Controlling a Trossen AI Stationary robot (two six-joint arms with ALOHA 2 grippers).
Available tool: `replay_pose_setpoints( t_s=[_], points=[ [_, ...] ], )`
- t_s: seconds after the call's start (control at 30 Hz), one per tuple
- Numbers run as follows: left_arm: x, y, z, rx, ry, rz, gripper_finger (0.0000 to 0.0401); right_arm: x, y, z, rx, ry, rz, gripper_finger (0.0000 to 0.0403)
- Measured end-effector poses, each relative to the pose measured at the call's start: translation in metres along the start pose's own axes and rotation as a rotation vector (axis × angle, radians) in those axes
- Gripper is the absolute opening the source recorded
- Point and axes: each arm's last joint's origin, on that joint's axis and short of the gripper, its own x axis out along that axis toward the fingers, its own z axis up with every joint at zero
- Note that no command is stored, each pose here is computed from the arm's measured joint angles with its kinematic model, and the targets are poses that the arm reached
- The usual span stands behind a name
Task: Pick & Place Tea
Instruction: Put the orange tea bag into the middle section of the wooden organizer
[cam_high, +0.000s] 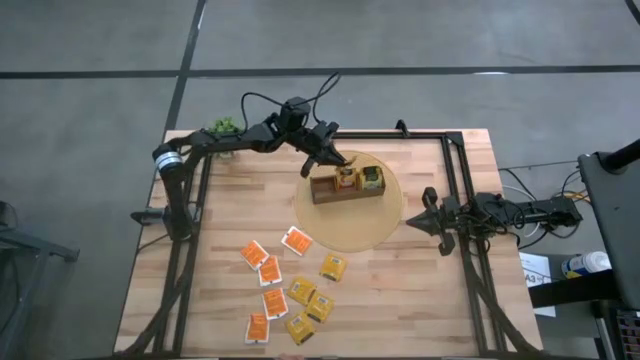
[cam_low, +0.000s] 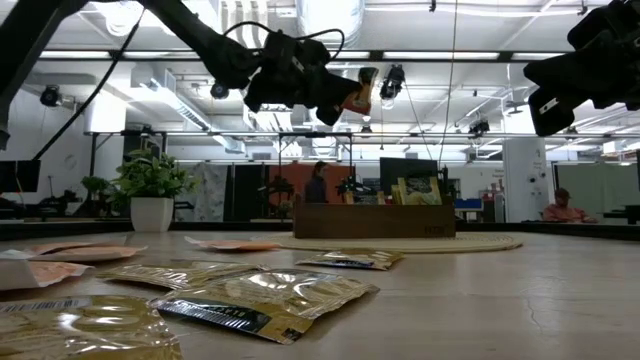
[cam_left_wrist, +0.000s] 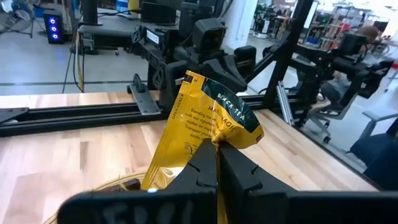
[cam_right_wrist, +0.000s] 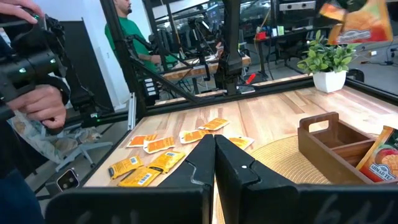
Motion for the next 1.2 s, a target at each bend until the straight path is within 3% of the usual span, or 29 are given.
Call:
replay_pose_setpoints(
  t_s=[0.2, 0.57, 0.83, 1.2],
  points=[
    [0.006, 0.014, -0.001, -0.023, -0.011, -0.060, 0.0001, 0.000, 0.000, 0.000, 0.000, -0.001, 0.000, 0.0008],
    [0.026, 0.045, -0.035, -0.084, 0.014, -0.118, 0.0001, 0.000, 0.000, 0.000, 0.000, -0.001, 0.000, 0.0008],
    [0.036, 0.060, -0.059, -0.148, 0.012, -0.260, 0.0004, 0.000, 0.000, 0.000, 0.000, 0.000, 0.000, 0.0008],
    [0.035, 0.068, -0.080, -0.176, 0.018, -0.273, 0.0006, 0.000, 0.000, 0.000, 0.000, 0.000, 0.000, 0.0008]
  ],
)
